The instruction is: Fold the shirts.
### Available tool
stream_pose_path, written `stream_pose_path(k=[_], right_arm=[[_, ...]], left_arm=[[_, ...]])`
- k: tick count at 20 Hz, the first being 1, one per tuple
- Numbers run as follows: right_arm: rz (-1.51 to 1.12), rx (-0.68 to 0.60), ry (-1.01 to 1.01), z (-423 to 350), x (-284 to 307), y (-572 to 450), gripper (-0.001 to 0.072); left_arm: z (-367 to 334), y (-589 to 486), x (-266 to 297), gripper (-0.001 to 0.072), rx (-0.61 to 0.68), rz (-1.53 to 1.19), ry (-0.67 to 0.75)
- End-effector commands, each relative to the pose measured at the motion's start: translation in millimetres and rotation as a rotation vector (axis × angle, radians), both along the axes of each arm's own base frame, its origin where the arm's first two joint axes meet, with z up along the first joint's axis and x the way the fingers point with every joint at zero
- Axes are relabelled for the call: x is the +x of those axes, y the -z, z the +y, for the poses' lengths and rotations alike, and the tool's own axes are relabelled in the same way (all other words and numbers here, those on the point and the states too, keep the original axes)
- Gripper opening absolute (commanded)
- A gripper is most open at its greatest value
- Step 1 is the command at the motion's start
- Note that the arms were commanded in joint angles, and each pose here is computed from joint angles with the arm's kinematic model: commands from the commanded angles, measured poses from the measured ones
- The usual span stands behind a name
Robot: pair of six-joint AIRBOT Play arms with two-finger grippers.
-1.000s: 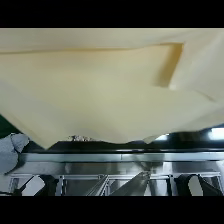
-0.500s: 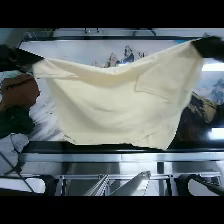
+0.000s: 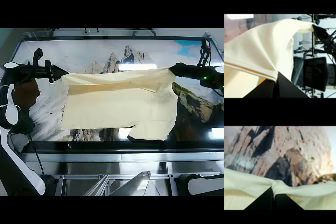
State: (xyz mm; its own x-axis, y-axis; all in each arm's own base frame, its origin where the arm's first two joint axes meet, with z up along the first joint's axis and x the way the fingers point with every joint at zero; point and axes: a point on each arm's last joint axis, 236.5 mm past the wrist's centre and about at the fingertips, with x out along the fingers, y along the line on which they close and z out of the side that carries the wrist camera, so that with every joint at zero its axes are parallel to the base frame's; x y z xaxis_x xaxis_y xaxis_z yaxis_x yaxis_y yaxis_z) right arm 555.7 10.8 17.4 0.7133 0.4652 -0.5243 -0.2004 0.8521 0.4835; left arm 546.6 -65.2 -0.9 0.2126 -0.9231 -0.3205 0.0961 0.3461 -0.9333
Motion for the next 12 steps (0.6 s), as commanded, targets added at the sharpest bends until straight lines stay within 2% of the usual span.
stream_pose_path(k=[1,7,11,12], right_arm=[[0.097,0.028,-0.058,-11.4,-17.5,34.5,0.0020],[0.254,0.145,-0.163,-0.5,-49.7,80.6,0.0021],[0.313,0.185,-0.179,9.6,-57.5,92.2,0.0022],[0.310,0.188,-0.182,8.1,-58.7,87.9,0.0046]], left_arm=[[15.4,42.4,-3.2,0.0009,0.023,0.099,-0.047],[9.0,109.9,-43.7,0.0008,0.269,0.221,0.087],[7.8,118.0,-51.1,0.0037,0.318,0.246,0.115],[11.1,113.4,-50.7,0.0238,0.321,0.251,0.116]])
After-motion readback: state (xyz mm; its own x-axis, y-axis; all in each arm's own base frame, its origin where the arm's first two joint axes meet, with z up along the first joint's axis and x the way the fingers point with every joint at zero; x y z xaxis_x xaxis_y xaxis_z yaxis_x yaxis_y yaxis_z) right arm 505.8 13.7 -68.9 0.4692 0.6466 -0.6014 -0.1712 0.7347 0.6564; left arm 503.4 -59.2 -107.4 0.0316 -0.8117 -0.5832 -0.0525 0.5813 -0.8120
